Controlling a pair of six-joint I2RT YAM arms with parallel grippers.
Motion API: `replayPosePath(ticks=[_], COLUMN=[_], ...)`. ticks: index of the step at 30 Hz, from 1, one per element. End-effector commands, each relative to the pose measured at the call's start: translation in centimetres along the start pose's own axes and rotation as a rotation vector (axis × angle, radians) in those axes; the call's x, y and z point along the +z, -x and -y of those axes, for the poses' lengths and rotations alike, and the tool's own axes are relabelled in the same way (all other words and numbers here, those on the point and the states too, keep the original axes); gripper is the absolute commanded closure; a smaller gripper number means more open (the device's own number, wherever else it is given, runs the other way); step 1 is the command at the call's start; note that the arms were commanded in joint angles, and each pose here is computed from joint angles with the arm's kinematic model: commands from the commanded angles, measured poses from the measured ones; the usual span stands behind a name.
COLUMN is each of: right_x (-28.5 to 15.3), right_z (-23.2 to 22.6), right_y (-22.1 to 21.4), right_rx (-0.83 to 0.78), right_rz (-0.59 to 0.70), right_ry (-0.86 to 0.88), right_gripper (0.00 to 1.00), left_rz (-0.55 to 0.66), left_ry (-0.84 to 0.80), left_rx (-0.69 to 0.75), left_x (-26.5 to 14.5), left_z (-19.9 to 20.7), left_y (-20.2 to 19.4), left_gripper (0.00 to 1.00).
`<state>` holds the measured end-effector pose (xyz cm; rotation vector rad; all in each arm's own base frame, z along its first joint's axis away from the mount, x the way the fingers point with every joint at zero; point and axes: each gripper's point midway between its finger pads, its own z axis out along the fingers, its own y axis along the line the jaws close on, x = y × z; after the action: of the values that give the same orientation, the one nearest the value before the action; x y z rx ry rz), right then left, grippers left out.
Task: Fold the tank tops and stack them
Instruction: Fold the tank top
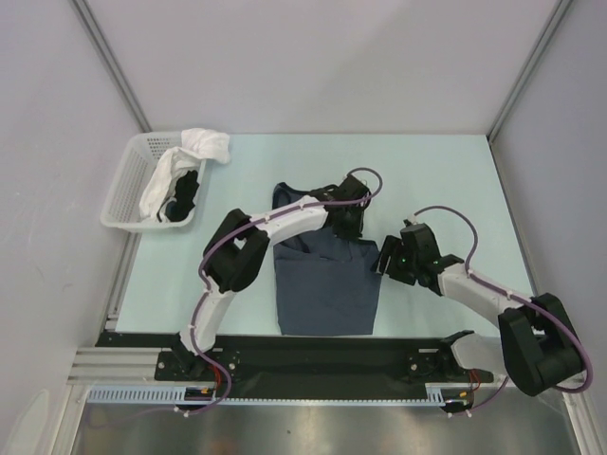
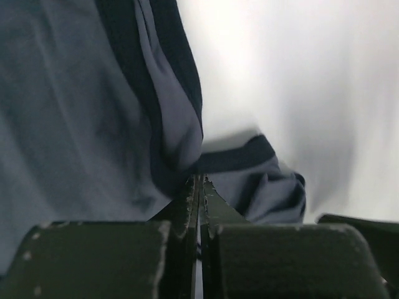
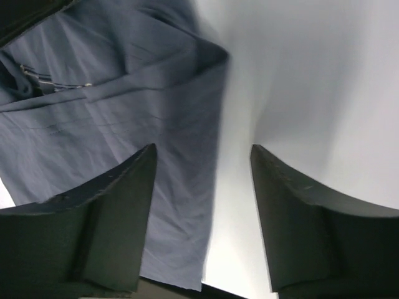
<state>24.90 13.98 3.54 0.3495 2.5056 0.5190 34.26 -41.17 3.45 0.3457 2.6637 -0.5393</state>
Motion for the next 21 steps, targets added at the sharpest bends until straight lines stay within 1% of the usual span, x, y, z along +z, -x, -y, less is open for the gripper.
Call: replayPosePath(ticks=[1, 3, 5, 6, 10, 12, 14, 15, 17, 18, 19, 20, 21], right_x=[0.5, 1.1, 2.2, 2.5, 4.6, 5.1, 5.6, 5.8, 5.9, 5.8, 5.6, 5.5, 5.2], right_z=[-3.2, -3.2, -3.9, -4.1, -4.5, -4.9, -5.2, -5.3, -5.7, -6.2, -7.1, -7.2, -7.3], right_y=[3.2, 3.6, 3.7, 3.6, 3.6, 4.0, 4.1, 4.2, 3.8, 3.9, 3.5, 4.0, 3.9], right_rx=[-0.058, -0.062, -0.071, -0.075, -0.101, -0.111, -0.129, -0.136, -0.170, -0.186, -0.213, -0.231, -0.253], right_rz=[0.084, 0.092, 0.076, 0.067, 0.051, 0.054, 0.049, 0.050, 0.044, 0.050, 0.047, 0.084, 0.082], right_ry=[0.078, 0.071, 0.091, 0.097, 0.088, 0.084, 0.075, 0.067, 0.054, 0.059, 0.076, 0.051, 0.031], right_gripper=[0.32, 0.32, 0.35, 0.39, 0.39, 0.37, 0.37, 0.39, 0.51, 0.63, 0.67, 0.73, 0.85], left_rz=[0.127, 0.137, 0.133, 0.133, 0.122, 0.133, 0.136, 0.158, 0.160, 0.207, 0.220, 0.219, 0.235], left_ry=[-0.067, -0.073, -0.089, -0.093, -0.097, -0.090, -0.070, -0.077, -0.043, -0.051, -0.042, -0.021, -0.005], left_rx=[0.024, 0.025, 0.030, 0.031, 0.028, 0.019, -0.005, -0.014, -0.040, -0.048, -0.055, -0.066, -0.074], left_x=[-5.0, -5.3, -5.4, -5.4, -5.3, -6.0, -6.6, -8.0, -8.8, -11.1, -11.8, -12.3, -13.1], left_z=[1.8, 1.8, 2.0, 2.0, 1.8, 1.4, -0.2, -0.5, -3.0, -3.2, -4.0, -5.6, -6.4], left_y=[3.5, 3.8, 3.7, 3.7, 3.6, 4.0, 4.1, 4.7, 4.5, 5.3, 5.3, 4.7, 4.7], left_gripper=[1.00, 1.00, 1.00, 1.00, 0.98, 0.97, 0.97, 0.97, 0.97, 0.97, 0.97, 0.97, 0.97])
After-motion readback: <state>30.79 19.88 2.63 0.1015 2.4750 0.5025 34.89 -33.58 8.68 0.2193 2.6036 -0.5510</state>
